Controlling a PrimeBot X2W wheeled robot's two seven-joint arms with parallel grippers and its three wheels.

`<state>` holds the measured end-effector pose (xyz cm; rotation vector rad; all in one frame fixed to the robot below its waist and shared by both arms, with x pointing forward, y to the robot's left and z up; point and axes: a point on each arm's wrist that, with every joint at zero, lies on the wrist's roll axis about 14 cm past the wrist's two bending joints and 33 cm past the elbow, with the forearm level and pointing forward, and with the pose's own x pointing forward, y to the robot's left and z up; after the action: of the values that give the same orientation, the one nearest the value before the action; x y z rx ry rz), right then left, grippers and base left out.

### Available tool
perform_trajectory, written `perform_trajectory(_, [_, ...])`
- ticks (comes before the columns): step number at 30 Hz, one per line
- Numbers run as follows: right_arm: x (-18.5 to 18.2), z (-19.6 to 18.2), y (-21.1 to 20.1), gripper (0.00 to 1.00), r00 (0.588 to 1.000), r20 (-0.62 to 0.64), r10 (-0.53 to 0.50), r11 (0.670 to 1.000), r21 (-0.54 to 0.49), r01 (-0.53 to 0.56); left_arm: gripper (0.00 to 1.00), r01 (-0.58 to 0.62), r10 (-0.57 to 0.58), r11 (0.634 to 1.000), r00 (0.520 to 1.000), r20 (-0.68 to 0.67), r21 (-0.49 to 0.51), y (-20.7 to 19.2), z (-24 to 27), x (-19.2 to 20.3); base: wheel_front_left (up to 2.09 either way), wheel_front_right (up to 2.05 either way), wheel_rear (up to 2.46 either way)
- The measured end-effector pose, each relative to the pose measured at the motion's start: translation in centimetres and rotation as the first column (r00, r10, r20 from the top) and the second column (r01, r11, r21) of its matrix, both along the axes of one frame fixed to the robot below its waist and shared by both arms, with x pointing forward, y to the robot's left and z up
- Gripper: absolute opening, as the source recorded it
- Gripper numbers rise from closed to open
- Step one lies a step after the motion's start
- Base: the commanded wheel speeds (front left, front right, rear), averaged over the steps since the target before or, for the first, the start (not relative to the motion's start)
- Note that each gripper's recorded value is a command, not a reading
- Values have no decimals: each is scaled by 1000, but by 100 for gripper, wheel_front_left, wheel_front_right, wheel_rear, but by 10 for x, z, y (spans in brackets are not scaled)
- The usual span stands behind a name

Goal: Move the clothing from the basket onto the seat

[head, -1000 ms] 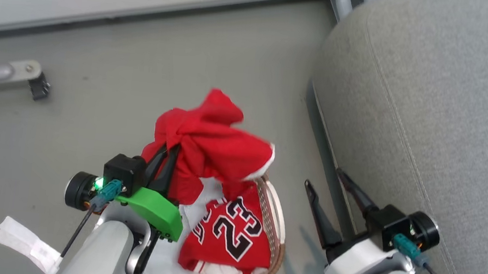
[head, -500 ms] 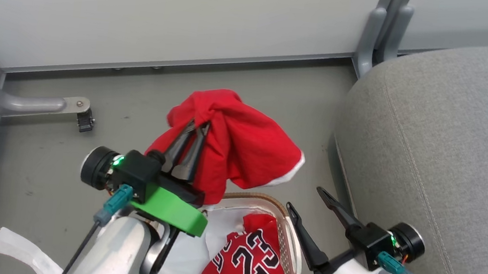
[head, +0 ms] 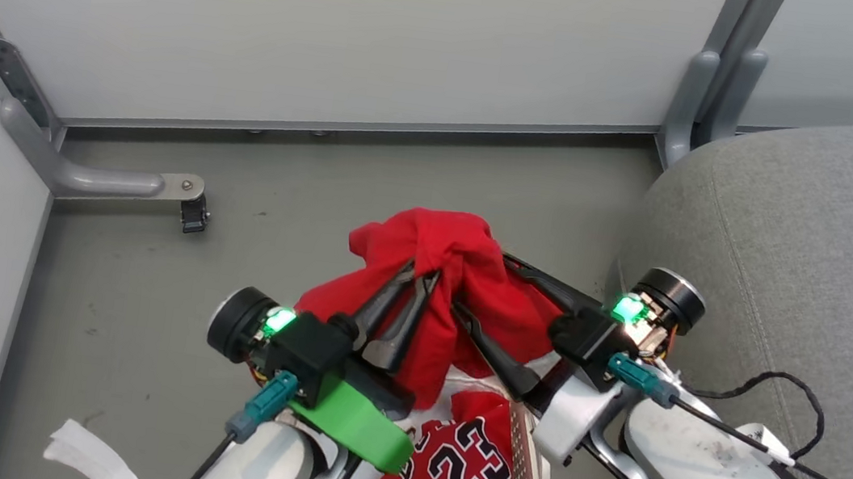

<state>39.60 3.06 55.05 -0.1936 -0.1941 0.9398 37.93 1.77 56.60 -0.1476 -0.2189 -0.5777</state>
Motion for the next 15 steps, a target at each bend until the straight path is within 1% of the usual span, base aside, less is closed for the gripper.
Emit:
perform_trajectory(3, [-3, -10, 16, 100, 998, -41, 41, 999, -18, -42, 0, 18, -18, 1000, 1000, -3, -2, -4, 0, -8, 0, 0, 0])
perform_trajectory(5, [-7, -12, 29, 100, 995, -69, 65, 998, -4, -66, 0, 24, -24, 1000, 1000, -4, -2, -6, 0, -12, 0, 0, 0])
perform_trajectory(6, [-9, -16, 34, 43, 993, -86, 76, 997, -5, -77, 0, 26, -26, 1000, 1000, -5, -3, -6, 0, -13, 0, 0, 0])
perform_trajectory(7, [-12, -18, 41, 0, 991, -96, 93, 996, -5, -93, 0, 23, -23, 1000, 1000, -6, -3, -5, 0, -14, 0, 0, 0])
perform_trajectory(10, [-13, -17, 51, 0, 987, -120, 108, 994, 26, -105, 0, 4, -4, 1000, 1000, -14, -6, 1, -1, -14, 0, 0, 0])
perform_trajectory(13, [-9, -16, 52, 0, 986, -133, 99, 994, 51, -93, 0, -14, 14, 1000, 999, -28, -7, 7, -6, -12, 0, 0, 0])
perform_trajectory(14, [-7, -16, 50, 0, 986, -139, 89, 995, 60, -81, 28, -22, 22, 1000, 999, -32, -8, 9, -7, -10, 0, 0, 0])
perform_trajectory(15, [-5, -18, 46, 0, 986, -148, 75, 995, 69, -65, 51, -32, 32, 999, 999, -35, -9, 12, -7, -8, 0, 0, 0])
